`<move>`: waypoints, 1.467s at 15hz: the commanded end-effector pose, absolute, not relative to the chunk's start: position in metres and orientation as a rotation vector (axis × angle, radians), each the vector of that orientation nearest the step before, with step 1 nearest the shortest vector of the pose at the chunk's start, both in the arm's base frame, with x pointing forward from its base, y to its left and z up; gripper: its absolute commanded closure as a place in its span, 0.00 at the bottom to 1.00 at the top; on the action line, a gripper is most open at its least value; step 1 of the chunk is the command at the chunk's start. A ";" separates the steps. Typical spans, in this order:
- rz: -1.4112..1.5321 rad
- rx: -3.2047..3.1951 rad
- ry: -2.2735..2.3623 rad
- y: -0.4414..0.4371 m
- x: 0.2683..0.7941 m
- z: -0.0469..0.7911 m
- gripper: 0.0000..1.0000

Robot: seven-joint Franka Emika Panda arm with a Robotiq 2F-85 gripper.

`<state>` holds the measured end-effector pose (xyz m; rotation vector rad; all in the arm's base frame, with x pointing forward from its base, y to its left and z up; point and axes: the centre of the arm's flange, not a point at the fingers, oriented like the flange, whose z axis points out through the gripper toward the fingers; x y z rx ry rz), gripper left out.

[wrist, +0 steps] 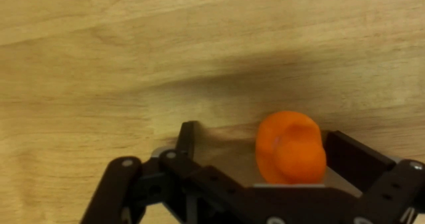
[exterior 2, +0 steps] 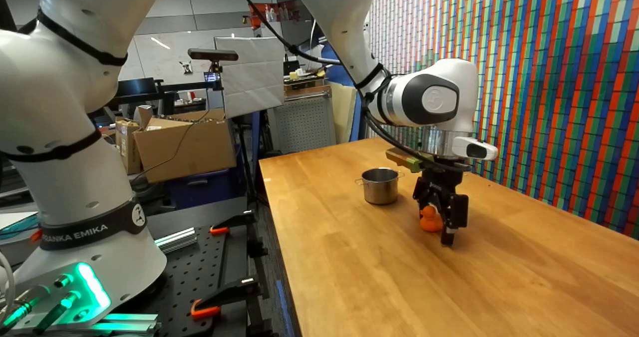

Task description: Put the orange rubber duck in the pot

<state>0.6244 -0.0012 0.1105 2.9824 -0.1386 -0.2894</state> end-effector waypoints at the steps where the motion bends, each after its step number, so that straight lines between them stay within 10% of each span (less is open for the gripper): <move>1: -0.289 2.977 -0.136 -0.004 0.615 0.129 0.00; 6: -0.242 2.995 -0.105 0.007 0.616 0.150 0.00; 7: -0.241 3.004 -0.099 0.007 0.615 0.152 0.25; 16: -0.283 3.043 -0.204 -0.010 0.611 0.155 0.84; 22: -0.183 3.081 -0.141 0.008 0.626 0.238 0.83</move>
